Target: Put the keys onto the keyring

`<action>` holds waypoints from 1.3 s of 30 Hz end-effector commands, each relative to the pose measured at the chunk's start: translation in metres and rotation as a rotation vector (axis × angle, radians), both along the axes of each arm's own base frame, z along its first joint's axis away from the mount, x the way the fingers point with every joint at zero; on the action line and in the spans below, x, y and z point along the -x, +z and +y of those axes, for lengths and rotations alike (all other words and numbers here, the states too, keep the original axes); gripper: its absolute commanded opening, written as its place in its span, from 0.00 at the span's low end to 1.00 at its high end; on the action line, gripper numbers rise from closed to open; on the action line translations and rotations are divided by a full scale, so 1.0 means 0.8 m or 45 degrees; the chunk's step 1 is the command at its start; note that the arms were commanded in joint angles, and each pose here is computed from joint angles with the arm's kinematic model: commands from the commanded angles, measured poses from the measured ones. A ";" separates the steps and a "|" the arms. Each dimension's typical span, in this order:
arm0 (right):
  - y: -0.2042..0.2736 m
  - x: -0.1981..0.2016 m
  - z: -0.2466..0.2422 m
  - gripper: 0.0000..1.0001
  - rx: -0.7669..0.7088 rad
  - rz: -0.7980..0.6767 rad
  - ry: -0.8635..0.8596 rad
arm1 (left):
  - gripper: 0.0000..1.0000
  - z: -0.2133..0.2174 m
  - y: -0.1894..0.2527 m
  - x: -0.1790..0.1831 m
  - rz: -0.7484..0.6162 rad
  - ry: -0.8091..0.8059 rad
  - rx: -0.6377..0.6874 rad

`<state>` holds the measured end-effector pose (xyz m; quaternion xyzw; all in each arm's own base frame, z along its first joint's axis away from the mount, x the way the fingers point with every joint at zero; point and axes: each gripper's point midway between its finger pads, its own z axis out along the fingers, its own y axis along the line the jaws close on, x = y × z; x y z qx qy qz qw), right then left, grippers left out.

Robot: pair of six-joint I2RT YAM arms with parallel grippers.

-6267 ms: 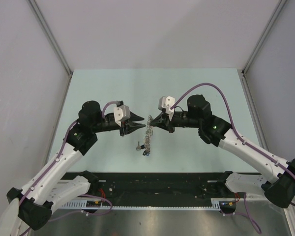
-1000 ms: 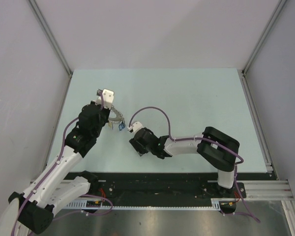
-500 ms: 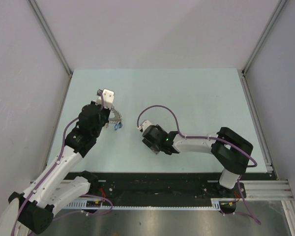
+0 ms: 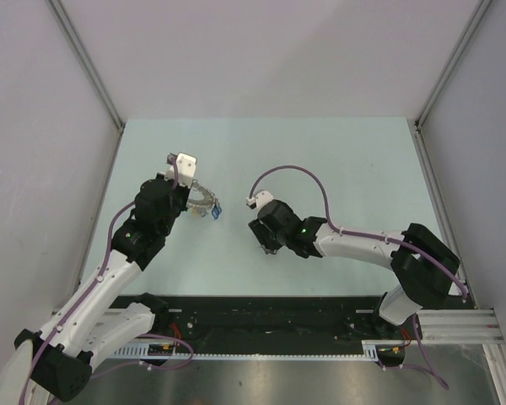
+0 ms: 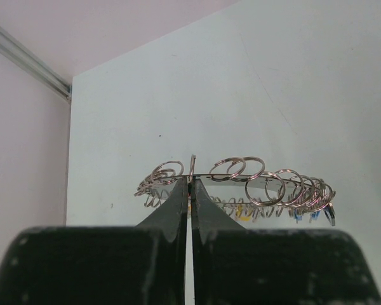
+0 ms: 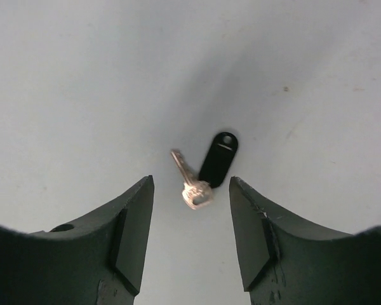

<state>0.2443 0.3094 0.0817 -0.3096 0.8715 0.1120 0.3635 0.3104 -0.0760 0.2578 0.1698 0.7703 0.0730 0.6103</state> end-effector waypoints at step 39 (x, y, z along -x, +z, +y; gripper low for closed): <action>-0.053 0.082 -0.035 0.48 0.156 0.317 0.065 | 0.00 -0.012 0.029 -0.006 -0.111 -0.052 0.070</action>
